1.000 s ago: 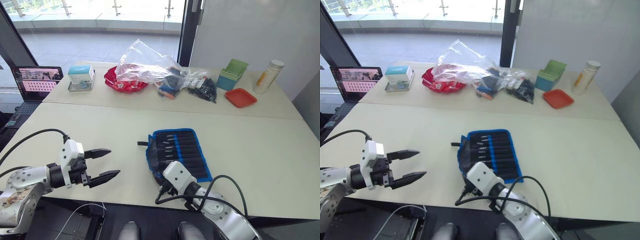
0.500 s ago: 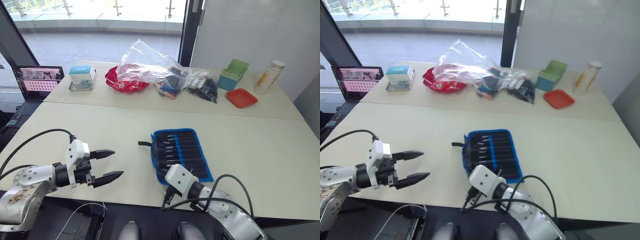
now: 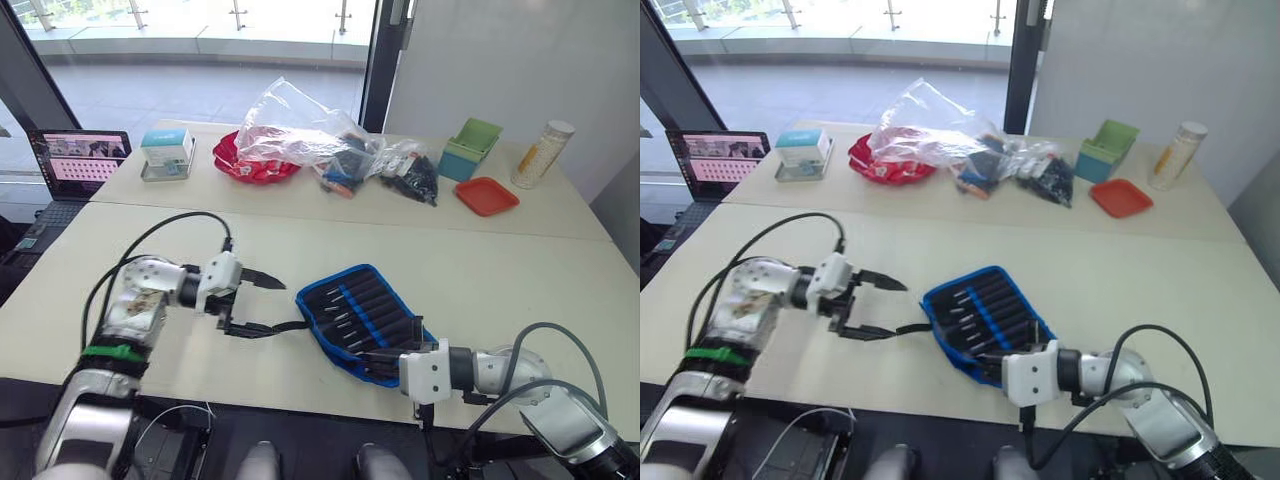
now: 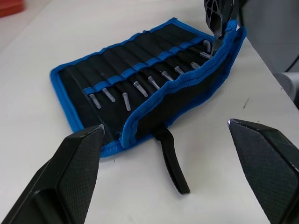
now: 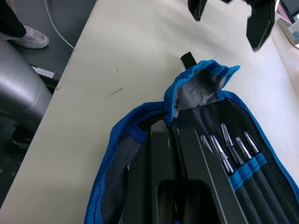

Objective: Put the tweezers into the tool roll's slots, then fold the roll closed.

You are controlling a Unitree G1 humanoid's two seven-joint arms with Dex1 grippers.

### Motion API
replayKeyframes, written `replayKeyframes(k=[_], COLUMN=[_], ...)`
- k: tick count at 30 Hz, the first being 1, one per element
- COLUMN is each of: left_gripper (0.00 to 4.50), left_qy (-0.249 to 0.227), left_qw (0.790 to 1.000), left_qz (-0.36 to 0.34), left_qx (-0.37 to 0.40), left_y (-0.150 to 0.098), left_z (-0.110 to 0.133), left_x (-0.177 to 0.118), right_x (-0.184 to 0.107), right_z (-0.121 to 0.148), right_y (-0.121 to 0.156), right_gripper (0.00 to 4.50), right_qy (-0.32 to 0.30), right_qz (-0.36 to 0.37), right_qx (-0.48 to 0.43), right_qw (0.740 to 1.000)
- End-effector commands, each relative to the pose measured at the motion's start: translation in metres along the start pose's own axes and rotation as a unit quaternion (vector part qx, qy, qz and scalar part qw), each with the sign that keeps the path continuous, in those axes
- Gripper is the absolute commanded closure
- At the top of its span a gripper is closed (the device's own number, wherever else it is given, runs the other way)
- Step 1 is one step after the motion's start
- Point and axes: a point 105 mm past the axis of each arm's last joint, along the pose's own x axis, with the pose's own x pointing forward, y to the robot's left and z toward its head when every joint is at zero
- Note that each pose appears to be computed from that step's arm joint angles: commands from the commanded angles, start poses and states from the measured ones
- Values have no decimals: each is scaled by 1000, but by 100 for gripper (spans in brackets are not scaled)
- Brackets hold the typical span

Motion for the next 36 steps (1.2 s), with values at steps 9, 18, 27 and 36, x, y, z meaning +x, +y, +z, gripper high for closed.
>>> replayKeyframes(k=[9, 18, 27, 36], left_gripper=[87, 386, 242, 45], left_qy=[19, 36, -1, 69], left_qw=[999, 998, 1000, 994], left_qz=[-45, -59, -23, -54], left_qx=[9, 11, 3, 59], left_y=[29, 22, 33, 19], left_z=[2, -5, 13, -10], left_x=[34, 29, 11, 10], right_x=[-5, -11, -10, -8], right_z=[6, 1, -3, -6], right_y=[-10, -13, -13, -15], right_gripper=[450, 450, 450, 450], right_qy=[9, 27, 37, 45], right_qz=[-48, -67, -67, -70], right_qx=[-4, 4, 8, 13], right_qw=[999, 997, 997, 996])
